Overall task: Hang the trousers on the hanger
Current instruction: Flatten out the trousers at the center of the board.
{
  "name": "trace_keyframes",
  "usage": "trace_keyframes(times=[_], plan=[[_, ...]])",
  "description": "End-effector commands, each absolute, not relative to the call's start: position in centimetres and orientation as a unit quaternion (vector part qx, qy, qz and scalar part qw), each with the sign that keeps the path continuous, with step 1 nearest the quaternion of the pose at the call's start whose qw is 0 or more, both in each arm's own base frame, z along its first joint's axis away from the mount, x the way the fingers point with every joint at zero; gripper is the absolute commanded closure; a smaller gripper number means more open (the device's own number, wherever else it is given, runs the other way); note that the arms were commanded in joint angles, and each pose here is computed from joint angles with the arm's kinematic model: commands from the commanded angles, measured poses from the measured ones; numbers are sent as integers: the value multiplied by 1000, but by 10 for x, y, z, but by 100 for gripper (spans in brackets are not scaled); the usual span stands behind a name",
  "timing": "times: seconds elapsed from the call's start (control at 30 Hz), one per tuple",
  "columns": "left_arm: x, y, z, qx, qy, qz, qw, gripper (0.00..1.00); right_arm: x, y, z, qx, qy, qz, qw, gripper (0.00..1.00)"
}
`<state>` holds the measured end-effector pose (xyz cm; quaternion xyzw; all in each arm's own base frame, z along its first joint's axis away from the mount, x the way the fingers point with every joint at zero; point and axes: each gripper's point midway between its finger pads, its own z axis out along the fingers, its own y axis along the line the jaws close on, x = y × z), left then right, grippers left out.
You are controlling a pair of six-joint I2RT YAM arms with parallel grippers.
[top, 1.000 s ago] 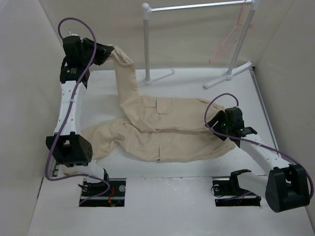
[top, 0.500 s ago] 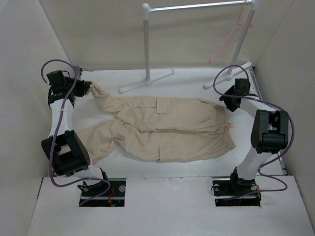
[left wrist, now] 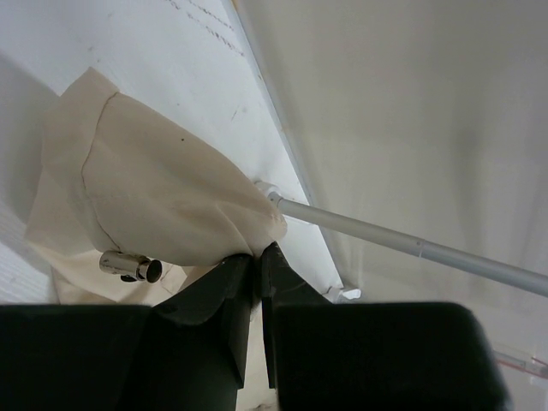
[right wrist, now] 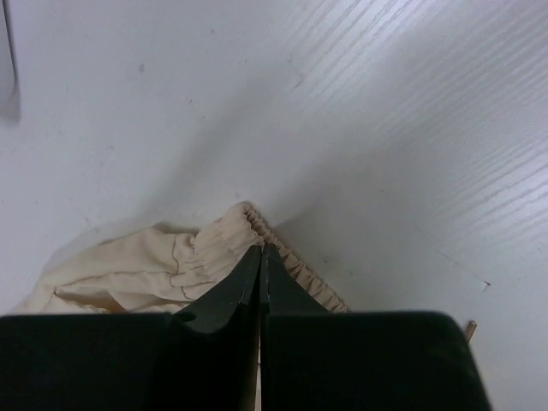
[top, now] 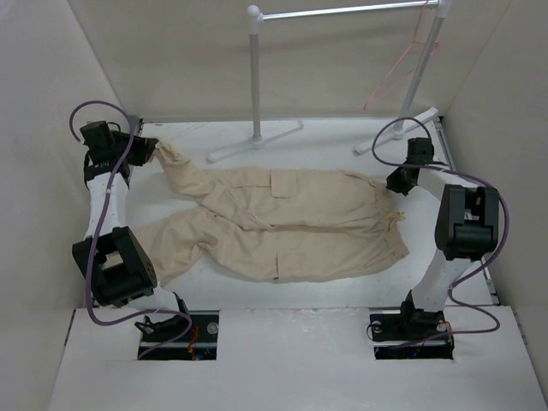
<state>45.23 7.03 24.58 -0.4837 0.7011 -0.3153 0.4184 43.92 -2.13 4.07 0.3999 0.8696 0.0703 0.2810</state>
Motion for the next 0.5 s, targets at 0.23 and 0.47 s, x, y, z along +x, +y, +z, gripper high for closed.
trace_keyframes(times=[0.23, 0.47], plan=[[471, 37, 272, -397, 720, -351, 449, 96, 480, -143, 149, 530, 730, 68, 427, 97], [474, 39, 235, -344, 748, -348, 448, 96, 503, -172, 151, 562, 695, 92, 439, 65]])
